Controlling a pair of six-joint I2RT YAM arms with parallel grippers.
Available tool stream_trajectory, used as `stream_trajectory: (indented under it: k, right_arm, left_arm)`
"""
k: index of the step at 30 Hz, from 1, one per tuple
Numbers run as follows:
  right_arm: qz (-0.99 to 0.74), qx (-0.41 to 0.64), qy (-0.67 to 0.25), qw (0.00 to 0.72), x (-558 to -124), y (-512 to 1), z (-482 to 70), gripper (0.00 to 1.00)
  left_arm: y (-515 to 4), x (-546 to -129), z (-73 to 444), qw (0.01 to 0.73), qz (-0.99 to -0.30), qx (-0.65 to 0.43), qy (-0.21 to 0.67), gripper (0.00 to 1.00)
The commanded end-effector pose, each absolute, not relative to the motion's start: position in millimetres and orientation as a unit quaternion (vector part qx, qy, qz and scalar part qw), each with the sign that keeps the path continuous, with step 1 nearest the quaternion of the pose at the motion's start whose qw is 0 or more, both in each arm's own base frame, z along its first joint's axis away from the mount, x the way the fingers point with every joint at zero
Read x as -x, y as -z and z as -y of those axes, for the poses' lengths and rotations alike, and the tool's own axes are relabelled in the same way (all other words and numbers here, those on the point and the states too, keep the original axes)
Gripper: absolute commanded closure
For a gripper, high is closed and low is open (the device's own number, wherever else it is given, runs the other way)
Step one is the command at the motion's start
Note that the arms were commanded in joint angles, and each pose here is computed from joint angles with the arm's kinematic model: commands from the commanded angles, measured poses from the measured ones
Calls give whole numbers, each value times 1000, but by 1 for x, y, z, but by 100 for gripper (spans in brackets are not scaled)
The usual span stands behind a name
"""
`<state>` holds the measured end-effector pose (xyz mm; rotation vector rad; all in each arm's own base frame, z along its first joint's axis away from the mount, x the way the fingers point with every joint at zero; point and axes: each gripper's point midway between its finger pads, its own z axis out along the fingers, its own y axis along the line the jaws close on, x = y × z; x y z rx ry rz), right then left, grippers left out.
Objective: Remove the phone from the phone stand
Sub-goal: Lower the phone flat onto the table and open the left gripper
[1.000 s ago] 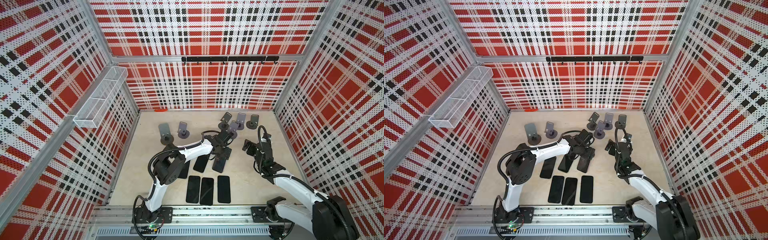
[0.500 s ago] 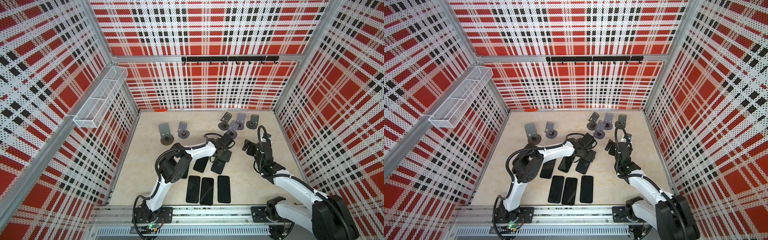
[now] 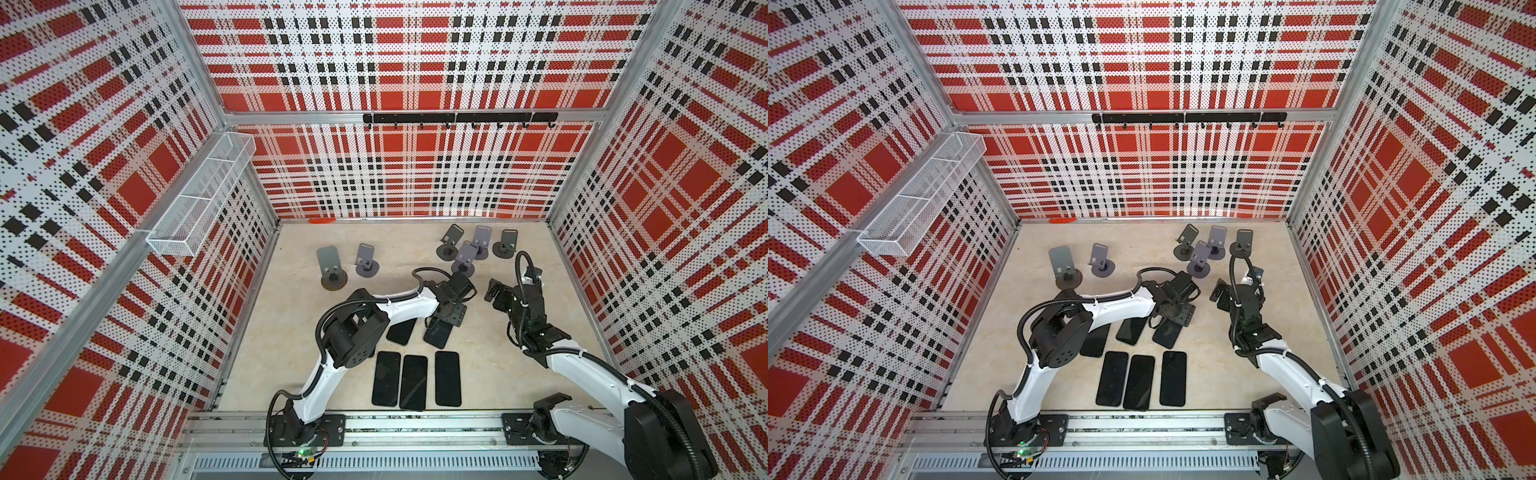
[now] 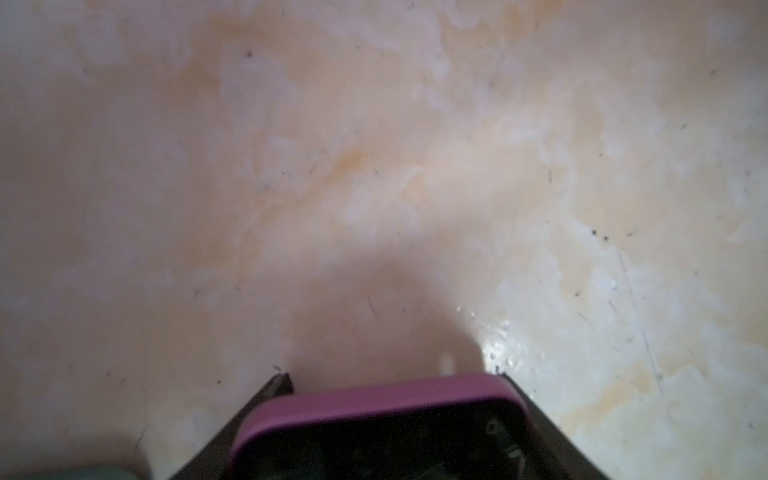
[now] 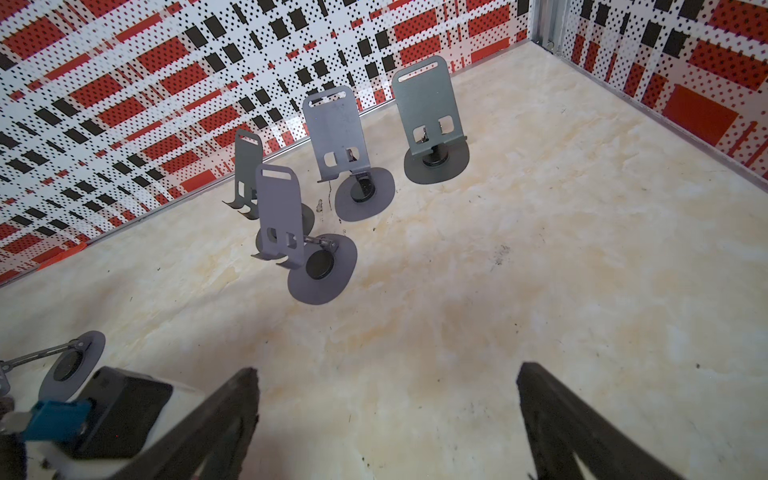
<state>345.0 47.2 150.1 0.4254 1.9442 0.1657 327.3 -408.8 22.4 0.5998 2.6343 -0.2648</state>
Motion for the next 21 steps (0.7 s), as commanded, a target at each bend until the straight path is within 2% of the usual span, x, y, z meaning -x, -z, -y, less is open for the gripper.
stream_trajectory:
  k: [1,9,21]
  right_arm:
    - [-809,-190,-67,552,-349,-158,-44,0]
    - [-811,-188,-67,550,-349,-157,-44,0]
    - [-807,-189,-68,555,-348,-160,-43,0]
  left_arm:
    - [3,-318,409,195,-952,-220,79,38]
    - [21,-310,402,189,-955,-218,63,36]
    - [21,-307,405,192,-955,-219,63,29]
